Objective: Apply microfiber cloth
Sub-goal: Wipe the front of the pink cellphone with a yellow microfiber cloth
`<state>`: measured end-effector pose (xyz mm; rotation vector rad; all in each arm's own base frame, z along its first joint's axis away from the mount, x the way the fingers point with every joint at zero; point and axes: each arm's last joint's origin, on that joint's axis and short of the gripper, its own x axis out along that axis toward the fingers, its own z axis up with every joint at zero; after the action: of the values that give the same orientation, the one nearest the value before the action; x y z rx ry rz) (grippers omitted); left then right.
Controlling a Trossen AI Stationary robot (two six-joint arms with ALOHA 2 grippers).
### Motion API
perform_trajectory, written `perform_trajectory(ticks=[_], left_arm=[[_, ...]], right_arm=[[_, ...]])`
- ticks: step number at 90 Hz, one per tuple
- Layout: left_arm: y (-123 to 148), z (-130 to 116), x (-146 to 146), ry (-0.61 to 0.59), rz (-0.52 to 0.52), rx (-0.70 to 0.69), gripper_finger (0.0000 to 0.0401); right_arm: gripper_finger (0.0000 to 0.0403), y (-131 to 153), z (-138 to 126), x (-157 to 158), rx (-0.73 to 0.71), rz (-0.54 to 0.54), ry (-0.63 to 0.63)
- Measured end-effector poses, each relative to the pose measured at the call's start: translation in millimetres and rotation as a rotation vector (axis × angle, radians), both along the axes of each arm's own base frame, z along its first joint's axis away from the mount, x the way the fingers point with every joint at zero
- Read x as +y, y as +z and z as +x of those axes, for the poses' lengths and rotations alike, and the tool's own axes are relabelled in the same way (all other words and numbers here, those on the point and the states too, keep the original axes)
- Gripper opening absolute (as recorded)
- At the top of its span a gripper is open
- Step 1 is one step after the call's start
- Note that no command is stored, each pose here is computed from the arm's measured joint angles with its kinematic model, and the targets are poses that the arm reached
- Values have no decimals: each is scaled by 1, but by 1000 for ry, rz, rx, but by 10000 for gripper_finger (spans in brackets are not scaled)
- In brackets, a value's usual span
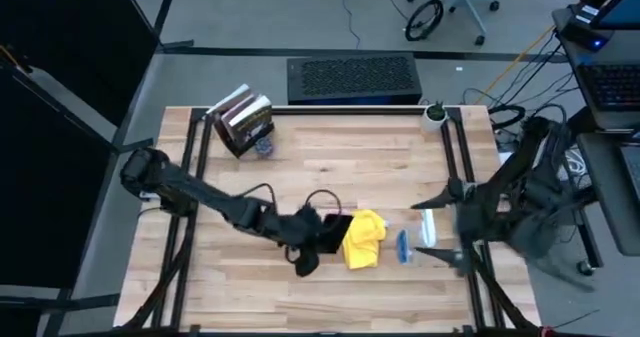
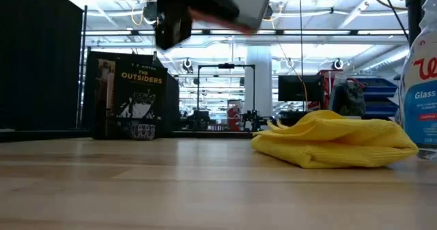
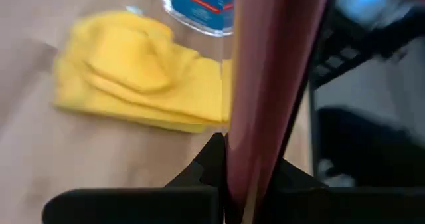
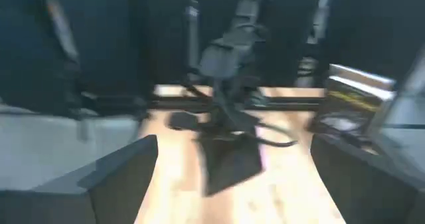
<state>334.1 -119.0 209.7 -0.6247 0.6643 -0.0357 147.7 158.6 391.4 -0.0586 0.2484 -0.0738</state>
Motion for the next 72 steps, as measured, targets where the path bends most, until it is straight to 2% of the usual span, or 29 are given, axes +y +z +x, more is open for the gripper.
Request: perform_trajectory(ticks=[12,26,36,45,55,72], left_arm=[[-37,-19,0,46,-112,22,13],[-68,-37,16,102,-92,142,13],[-76,-40,26,112,-66,155,13],[-83,-40,32,109,-41,174,13],[-86,-41,34,107,-44,169,13],[-101,-47,36,145,-134,108,13]], right_arm=[[381,-31,30,3,83,-104,-87],[381,-66,76,-2,210,-211,-152],[381,-87,117,-6,251,-233,-108],[381,-109,152,-13,276,-233,-43],[381,-127,180,-27,295,-187,-38],[381,-160,201,-46,401,-120,-99]])
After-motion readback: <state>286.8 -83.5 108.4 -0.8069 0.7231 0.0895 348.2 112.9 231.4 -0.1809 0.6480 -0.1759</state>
